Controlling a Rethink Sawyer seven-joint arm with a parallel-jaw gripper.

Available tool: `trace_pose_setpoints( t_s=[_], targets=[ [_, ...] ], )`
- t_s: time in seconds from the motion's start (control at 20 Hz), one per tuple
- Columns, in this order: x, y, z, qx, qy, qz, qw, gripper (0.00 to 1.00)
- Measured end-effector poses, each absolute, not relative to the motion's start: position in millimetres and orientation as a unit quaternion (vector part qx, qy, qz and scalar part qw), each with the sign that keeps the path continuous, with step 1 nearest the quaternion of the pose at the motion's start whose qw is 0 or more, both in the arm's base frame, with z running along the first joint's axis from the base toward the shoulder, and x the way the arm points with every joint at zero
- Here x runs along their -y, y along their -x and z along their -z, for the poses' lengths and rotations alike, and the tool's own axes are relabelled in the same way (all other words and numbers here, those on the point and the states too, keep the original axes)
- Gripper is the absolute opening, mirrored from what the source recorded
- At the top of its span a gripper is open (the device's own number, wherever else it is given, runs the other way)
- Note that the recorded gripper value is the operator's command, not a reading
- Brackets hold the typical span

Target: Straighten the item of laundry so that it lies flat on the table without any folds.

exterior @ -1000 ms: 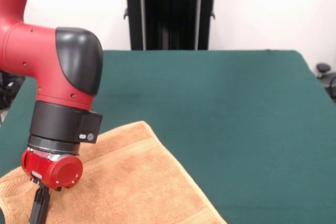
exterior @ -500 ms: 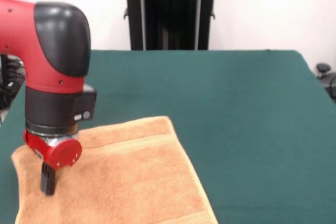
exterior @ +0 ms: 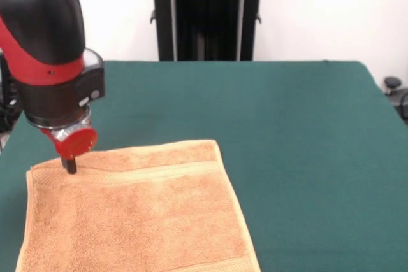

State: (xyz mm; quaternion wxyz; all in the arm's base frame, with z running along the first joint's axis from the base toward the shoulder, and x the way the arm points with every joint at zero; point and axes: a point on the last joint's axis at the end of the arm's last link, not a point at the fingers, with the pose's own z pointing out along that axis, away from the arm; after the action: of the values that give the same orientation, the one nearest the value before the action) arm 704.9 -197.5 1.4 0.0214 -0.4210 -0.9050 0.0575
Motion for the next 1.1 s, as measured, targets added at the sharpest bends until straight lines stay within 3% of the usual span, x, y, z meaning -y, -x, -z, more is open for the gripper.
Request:
trace_pose_setpoints(
  t_s=[1.1],
  targets=[
    [202.4, -713.7, -31.7, 0.899, 0.434, -0.048, 0.027, 0.0]
  ],
)
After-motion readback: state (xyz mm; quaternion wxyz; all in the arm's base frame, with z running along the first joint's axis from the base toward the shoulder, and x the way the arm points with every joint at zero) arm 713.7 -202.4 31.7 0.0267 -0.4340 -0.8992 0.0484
